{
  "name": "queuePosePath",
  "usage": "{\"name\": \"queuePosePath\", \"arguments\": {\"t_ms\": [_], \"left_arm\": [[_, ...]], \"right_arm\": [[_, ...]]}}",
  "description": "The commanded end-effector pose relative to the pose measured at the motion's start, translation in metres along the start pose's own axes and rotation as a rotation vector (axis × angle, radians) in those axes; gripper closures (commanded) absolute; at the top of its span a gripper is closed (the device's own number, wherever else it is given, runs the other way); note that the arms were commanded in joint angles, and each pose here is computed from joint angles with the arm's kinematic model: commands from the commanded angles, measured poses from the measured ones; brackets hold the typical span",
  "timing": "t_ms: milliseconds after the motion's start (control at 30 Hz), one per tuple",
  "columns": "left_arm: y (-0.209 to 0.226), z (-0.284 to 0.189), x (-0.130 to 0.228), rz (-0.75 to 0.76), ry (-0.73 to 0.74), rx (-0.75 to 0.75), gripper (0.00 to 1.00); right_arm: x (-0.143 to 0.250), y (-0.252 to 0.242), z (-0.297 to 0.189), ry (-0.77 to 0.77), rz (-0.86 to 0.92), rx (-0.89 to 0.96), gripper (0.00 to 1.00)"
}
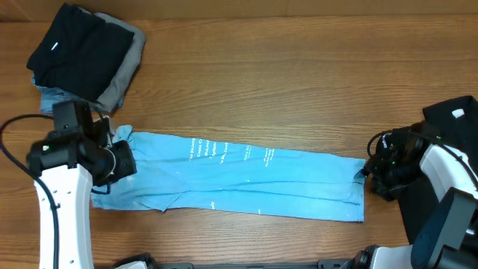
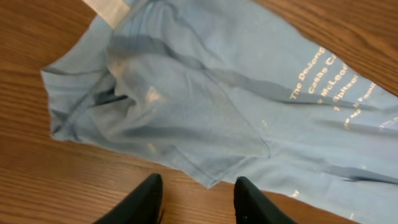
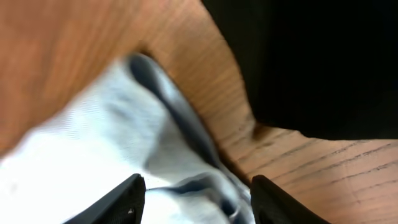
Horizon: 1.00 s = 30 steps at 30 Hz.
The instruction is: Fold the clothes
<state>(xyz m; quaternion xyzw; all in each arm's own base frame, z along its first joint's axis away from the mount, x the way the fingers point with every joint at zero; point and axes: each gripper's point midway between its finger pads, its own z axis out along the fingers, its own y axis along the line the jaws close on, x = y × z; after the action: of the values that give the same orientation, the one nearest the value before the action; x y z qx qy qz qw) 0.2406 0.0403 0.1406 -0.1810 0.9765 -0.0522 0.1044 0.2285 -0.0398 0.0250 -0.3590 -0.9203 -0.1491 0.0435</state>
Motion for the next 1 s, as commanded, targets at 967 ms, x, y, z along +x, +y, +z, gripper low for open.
{"name": "queuePosePath", "arguments": {"t_ms": [967], "left_arm": [[0.079,0.178,0.006,-0.305,0.087,-0.290,0.96]], "right_arm": [[0.021,0.032,-0.013,0.003,-0.031,-0.140,0.72]]}}
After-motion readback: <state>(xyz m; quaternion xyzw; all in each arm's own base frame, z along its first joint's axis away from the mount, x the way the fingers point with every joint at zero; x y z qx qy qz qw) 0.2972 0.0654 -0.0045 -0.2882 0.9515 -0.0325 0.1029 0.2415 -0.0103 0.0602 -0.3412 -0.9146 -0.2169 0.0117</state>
